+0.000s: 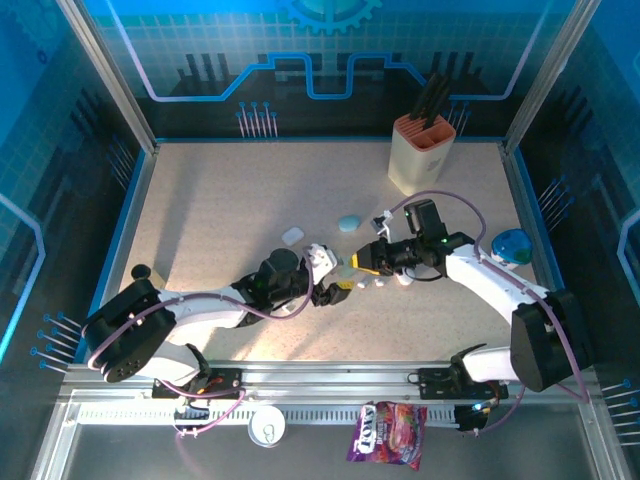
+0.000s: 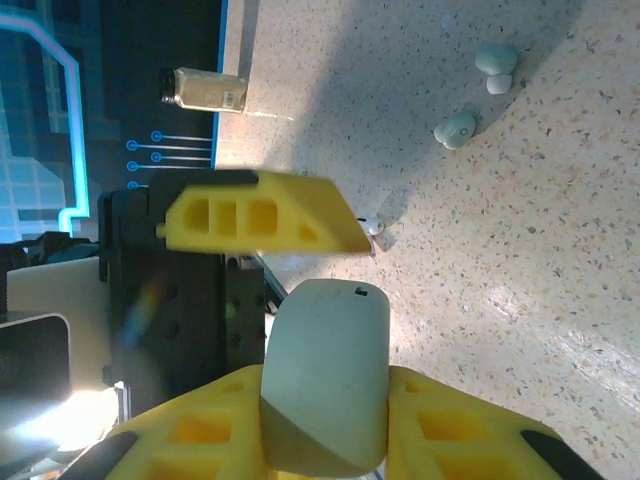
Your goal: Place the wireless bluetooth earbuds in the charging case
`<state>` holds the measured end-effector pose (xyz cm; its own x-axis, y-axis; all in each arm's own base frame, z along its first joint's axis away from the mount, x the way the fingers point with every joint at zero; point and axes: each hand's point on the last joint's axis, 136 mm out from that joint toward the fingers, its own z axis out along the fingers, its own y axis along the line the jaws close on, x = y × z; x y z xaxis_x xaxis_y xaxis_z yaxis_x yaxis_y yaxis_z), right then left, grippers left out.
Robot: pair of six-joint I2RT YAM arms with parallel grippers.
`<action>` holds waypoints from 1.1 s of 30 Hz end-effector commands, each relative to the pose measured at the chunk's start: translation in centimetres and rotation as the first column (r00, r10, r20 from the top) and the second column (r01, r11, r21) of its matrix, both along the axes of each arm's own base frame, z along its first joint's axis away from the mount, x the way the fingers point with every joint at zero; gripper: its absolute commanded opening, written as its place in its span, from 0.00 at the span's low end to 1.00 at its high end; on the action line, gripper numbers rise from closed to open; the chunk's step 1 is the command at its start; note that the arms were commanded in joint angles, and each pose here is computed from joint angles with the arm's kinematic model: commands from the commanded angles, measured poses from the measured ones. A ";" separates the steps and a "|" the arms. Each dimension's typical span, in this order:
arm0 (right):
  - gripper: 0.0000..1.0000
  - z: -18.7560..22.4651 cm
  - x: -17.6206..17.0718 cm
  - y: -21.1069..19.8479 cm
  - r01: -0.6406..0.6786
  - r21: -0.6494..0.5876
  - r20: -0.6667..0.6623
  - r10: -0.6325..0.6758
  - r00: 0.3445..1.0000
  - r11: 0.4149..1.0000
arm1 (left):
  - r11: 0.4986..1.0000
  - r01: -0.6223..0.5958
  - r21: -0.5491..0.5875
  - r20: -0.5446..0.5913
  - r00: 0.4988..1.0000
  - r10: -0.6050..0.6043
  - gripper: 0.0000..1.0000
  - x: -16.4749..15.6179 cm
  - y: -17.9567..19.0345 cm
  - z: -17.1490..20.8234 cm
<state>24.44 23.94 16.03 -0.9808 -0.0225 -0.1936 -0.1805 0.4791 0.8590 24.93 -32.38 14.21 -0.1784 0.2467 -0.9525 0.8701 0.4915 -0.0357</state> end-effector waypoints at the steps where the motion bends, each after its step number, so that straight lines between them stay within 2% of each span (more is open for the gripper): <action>1: 0.19 2.5 1.0 0.0 0.045 0.107 0.029 -0.048 0.998 0.993 | 0.995 0.020 -0.098 0.066 0.998 -0.014 0.81 -0.1 -0.3 2.5; 5: 0.17 4.4 1.6 -0.3 0.087 0.186 0.034 -0.094 0.995 0.979 | 0.959 -0.043 -0.280 0.088 0.994 0.070 0.96 0.8 0.7 5.9; 8: 0.16 6.0 2.1 -0.4 0.123 0.258 0.023 -0.133 0.991 0.958 | 0.926 -0.014 -0.377 0.090 0.995 0.052 0.96 1.3 1.3 8.0; 13: 0.15 8.4 3.2 -0.4 0.187 0.400 0.007 -0.207 0.978 0.897 | 0.901 0.034 -0.432 0.154 0.987 0.036 0.95 2.0 1.1 9.7; 16: 0.14 9.7 3.4 -0.6 0.199 0.461 -0.006 -0.221 0.975 0.865 | 0.870 0.056 -0.490 0.169 0.985 0.032 0.92 2.9 1.3 10.7; 18: 0.14 10.3 3.2 -0.8 0.205 0.480 -0.010 -0.229 0.973 0.853 | 0.870 0.088 -0.484 0.193 0.981 0.008 0.88 3.0 0.8 11.1; 25: 0.13 12.2 2.3 -1.7 0.217 0.498 0.002 -0.251 0.968 0.840 | 0.868 0.149 -0.474 0.275 0.961 -0.015 0.87 3.5 0.0 12.8; 27: 0.13 12.9 2.3 -1.9 0.221 0.518 -0.009 -0.253 0.967 0.827 | 0.861 0.169 -0.479 0.281 0.959 -0.032 0.82 3.8 -0.4 13.3; 33: 0.13 14.5 2.1 -2.4 0.242 0.582 -0.047 -0.265 0.963 0.777 | 0.847 0.211 -0.488 0.311 0.949 -0.058 0.77 4.6 -1.4 14.7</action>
